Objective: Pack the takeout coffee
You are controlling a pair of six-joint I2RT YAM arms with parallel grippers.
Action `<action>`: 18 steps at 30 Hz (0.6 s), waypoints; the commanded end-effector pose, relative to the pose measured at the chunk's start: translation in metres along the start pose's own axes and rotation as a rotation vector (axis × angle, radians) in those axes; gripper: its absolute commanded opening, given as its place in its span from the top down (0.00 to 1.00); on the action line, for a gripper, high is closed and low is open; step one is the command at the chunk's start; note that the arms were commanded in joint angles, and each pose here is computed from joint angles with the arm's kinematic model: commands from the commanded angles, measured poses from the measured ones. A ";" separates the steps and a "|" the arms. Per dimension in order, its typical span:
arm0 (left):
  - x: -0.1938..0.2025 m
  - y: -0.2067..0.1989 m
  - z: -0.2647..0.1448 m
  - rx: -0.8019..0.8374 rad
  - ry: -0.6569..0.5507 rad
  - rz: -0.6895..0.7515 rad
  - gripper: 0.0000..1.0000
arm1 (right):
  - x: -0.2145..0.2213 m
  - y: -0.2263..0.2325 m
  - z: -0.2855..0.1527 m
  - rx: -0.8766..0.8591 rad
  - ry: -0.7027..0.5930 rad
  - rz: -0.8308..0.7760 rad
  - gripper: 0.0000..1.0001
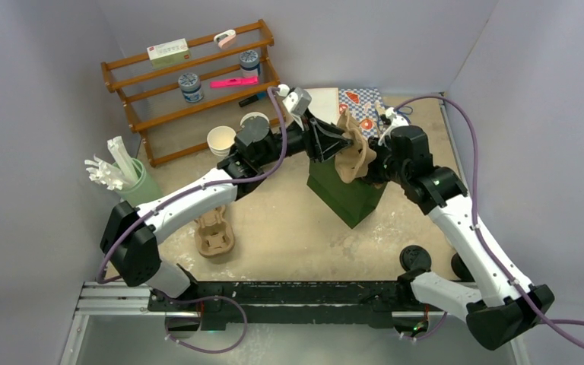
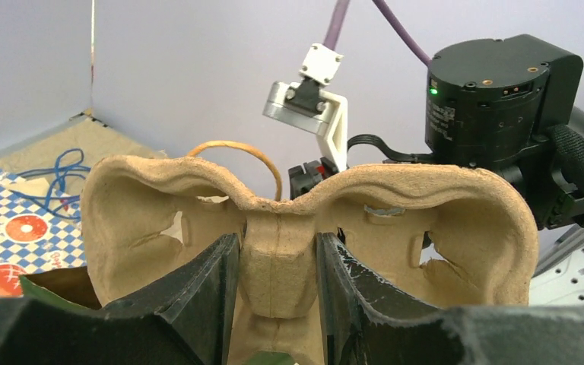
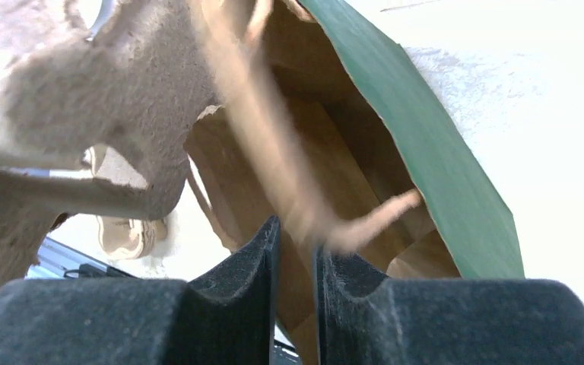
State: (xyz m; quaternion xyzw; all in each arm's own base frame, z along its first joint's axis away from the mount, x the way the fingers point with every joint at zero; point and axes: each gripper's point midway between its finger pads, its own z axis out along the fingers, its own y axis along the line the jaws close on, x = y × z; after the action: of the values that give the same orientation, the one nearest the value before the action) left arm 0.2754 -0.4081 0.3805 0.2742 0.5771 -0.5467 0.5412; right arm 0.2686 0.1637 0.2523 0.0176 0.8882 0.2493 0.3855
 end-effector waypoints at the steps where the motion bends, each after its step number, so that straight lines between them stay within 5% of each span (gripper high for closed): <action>1: -0.029 -0.014 -0.001 0.092 -0.144 -0.082 0.77 | -0.021 -0.001 -0.014 0.012 -0.096 0.033 0.76; 6: -0.023 -0.008 -0.002 0.083 -0.146 -0.110 0.77 | -0.024 -0.016 -0.014 0.082 -0.108 0.041 0.75; 18: -0.063 -0.073 -0.011 0.309 -0.253 -0.109 0.77 | -0.051 -0.024 -0.037 0.146 -0.245 0.044 0.74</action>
State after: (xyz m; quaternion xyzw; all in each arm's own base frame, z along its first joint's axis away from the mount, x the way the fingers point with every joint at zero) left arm 0.2569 -0.4054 0.4141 0.2326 0.5056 -0.6477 0.5203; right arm 0.2784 0.1301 0.2638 0.0732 0.8764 0.1997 0.4320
